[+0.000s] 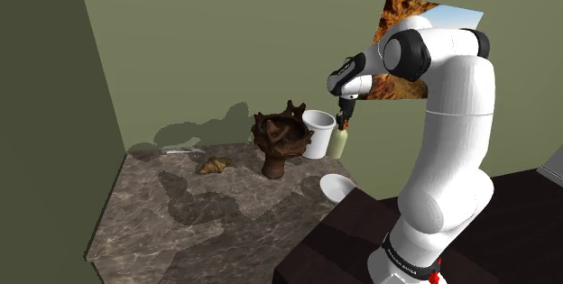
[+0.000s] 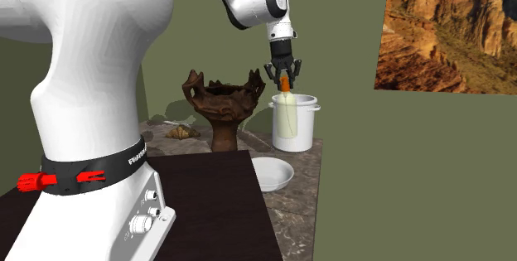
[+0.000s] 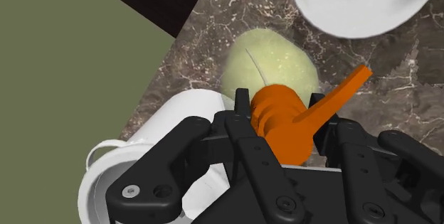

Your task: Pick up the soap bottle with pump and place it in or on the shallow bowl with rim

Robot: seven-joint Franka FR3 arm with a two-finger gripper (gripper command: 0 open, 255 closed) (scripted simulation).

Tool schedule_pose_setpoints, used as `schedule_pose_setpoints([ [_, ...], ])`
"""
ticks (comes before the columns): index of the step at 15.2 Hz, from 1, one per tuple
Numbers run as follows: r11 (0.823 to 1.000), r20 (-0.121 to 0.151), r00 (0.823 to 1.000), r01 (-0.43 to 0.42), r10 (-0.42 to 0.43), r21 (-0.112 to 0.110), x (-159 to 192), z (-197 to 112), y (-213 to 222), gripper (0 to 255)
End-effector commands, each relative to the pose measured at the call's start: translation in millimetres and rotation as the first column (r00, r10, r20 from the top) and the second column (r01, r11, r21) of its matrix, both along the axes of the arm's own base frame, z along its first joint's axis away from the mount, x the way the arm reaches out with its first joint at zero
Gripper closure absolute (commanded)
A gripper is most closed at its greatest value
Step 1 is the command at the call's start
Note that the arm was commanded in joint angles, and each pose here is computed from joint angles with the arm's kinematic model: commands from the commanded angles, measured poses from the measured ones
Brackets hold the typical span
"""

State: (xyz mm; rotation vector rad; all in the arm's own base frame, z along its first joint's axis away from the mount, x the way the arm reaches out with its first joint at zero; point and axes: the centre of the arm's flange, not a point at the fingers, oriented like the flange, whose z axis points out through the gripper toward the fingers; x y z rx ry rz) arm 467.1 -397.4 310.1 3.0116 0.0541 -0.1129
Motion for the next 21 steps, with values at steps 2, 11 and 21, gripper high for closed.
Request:
schedule_pose_setpoints([
  [2,1.000,0.001,1.000,0.000,0.000,0.000,-22,18,17,255],
  [11,1.000,0.001,1.000,0.000,0.000,0.000,-103,75,83,255],
  [21,1.000,0.001,1.000,0.000,0.000,0.000,-118,44,95,255],
])
